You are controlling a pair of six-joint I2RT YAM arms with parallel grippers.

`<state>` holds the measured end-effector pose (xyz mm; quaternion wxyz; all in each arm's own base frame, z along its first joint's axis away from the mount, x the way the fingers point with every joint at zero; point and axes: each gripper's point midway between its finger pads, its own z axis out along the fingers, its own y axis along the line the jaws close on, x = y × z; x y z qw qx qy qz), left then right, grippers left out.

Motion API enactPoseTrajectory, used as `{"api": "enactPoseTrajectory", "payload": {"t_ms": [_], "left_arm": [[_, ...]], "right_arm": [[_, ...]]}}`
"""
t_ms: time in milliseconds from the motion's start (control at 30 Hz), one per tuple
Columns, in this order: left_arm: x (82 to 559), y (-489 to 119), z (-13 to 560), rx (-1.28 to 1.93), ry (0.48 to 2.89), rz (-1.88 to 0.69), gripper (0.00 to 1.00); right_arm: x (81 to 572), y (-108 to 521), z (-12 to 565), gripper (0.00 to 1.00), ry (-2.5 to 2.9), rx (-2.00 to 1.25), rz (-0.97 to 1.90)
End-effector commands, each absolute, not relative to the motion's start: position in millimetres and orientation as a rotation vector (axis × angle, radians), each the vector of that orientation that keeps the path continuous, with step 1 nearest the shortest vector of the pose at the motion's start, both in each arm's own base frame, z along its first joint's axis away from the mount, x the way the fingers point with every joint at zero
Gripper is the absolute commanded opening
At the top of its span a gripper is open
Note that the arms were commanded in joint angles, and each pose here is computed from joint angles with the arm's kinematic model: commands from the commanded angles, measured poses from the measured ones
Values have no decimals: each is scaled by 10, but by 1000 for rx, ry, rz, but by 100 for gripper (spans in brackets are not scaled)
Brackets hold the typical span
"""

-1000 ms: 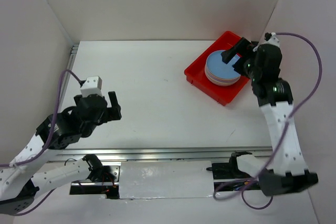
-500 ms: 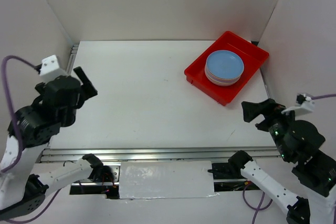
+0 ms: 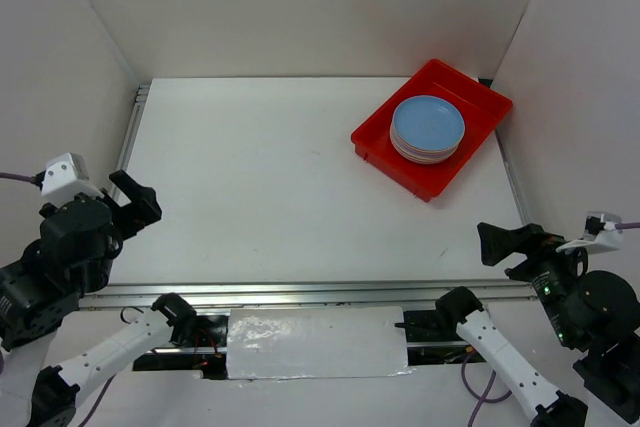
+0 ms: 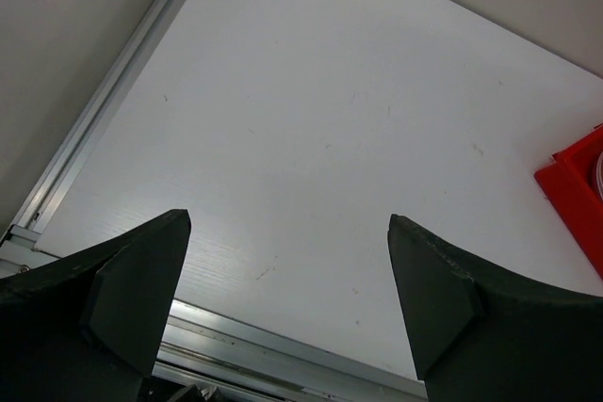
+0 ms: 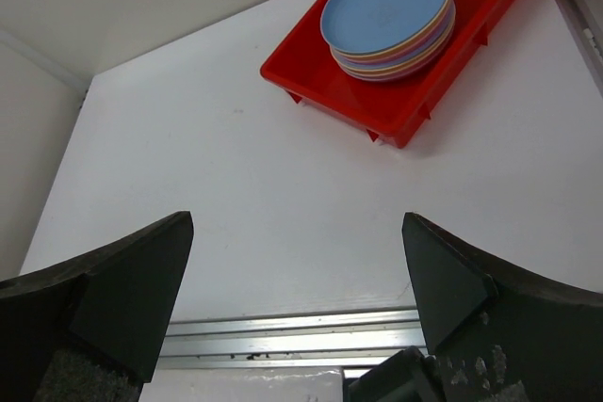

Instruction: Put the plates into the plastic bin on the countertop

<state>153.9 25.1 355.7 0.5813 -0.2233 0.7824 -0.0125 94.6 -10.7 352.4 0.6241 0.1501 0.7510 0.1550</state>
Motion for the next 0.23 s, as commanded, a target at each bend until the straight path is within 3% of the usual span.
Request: {"api": "enactPoseTrajectory", "payload": {"t_ms": [0, 200], "left_arm": [[1531, 256, 3567, -525, 1822, -35, 99], [1554, 214, 3494, -510, 1844, -36, 99]], "right_arm": [[885, -127, 3523, 100, 1727, 322, 348], [914, -174, 3524, 100, 1726, 361, 321]]}}
